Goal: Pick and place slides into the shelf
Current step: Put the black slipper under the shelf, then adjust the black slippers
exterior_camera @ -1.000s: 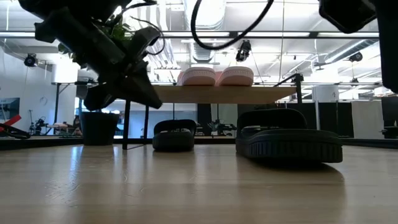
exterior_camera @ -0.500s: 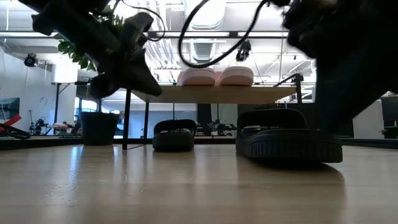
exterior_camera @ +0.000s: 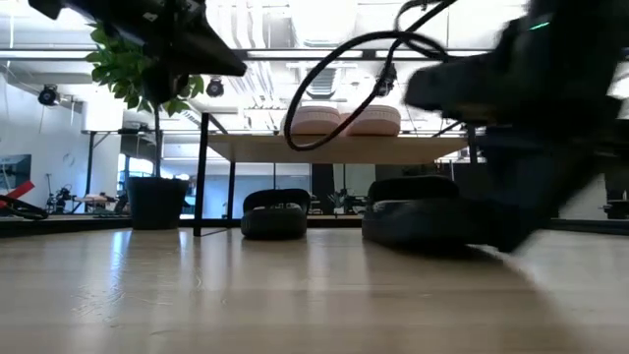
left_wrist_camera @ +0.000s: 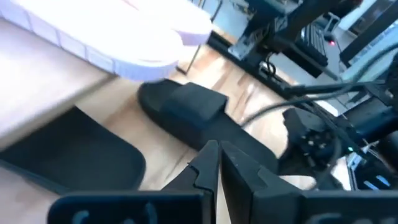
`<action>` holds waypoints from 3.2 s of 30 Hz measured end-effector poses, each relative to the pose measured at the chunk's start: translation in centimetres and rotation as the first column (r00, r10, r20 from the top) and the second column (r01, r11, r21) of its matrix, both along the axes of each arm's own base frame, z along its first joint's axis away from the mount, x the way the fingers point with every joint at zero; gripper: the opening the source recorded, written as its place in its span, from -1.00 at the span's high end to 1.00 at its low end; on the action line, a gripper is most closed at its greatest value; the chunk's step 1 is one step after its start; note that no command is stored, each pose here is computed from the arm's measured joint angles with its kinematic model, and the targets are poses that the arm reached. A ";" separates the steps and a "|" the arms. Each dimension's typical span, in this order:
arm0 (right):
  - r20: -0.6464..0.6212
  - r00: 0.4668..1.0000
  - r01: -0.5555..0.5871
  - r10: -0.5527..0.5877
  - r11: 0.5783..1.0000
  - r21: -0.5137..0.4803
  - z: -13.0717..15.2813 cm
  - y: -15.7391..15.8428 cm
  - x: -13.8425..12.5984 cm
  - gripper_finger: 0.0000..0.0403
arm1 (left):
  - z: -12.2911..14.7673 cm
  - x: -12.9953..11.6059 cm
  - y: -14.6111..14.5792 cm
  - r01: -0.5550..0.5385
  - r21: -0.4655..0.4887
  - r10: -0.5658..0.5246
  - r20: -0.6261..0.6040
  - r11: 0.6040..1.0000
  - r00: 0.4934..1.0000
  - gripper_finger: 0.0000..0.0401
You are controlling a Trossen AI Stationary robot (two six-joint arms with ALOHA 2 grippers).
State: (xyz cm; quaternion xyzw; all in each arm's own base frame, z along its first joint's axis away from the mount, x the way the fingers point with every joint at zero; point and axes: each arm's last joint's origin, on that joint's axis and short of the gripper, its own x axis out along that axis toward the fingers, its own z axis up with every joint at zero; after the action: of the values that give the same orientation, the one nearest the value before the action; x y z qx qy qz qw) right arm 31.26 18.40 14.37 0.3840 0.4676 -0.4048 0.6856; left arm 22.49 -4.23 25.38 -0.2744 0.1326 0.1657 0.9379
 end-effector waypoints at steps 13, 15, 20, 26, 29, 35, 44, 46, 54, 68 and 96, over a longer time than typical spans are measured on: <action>-0.057 0.998 0.005 -0.022 0.962 -0.273 0.6 -9.8 3.3 0.95 | -0.4 -0.1 0.0 -0.001 0.048 0.003 -0.044 0.999 0.999 0.99; -0.071 0.997 0.006 -0.029 0.950 -0.312 0.6 -11.1 3.5 0.95 | -0.4 -0.1 -0.1 0.005 0.047 -0.003 -0.046 0.999 0.999 0.99; -0.093 0.995 0.012 -0.048 0.935 -0.354 0.7 -13.4 3.9 0.95 | -0.5 -0.2 -0.7 0.033 0.046 -0.031 -0.048 0.998 0.998 0.99; -0.090 0.994 0.014 -0.059 0.900 -0.436 0.8 -14.4 4.0 0.95 | -0.5 -0.3 -1.2 0.055 0.047 -0.053 -0.056 0.997 0.997 0.99; -0.091 0.995 0.007 -0.050 0.906 -0.424 0.9 -14.1 4.0 0.95 | -0.9 -0.5 -1.1 0.050 0.040 -0.046 -0.091 0.998 0.995 0.99; -0.041 0.997 -0.076 0.065 0.914 -0.398 2.4 -10.3 3.1 0.95 | -1.7 -1.0 -1.0 0.022 0.003 -0.021 -0.168 1.000 0.986 0.99; 0.160 0.952 -0.176 0.261 0.894 -0.411 8.3 -3.7 -0.9 0.95 | -3.7 -1.4 -0.8 -0.119 -0.126 0.082 -0.264 0.985 0.961 0.99; 0.241 0.942 -0.112 0.232 0.897 -0.428 9.4 -2.8 -2.0 0.95 | -4.7 -1.2 -0.9 -0.135 -0.124 0.092 -0.300 0.983 0.950 0.99; 0.426 0.900 0.122 0.094 0.883 -0.453 11.7 -2.5 -4.7 0.95 | -8.0 0.4 -0.6 -0.289 -0.113 0.230 -0.368 0.951 0.901 0.99; 0.334 0.931 0.023 0.145 0.892 -0.451 11.4 -2.2 -5.2 0.95 | -11.0 2.6 1.6 -0.395 -0.093 0.329 -0.398 0.914 0.856 0.99; 0.231 0.958 -0.051 0.167 0.897 -0.439 9.9 -2.4 -5.9 0.95 | -9.8 4.1 4.8 -0.462 -0.086 0.401 -0.376 0.883 0.835 0.99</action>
State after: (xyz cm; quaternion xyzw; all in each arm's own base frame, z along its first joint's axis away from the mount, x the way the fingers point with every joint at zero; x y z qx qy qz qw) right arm 25.37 15.99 24.29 0.2474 0.2930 -0.4036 0.8307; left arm 26.57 0.52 15.54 -0.3440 0.2444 0.4071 0.8100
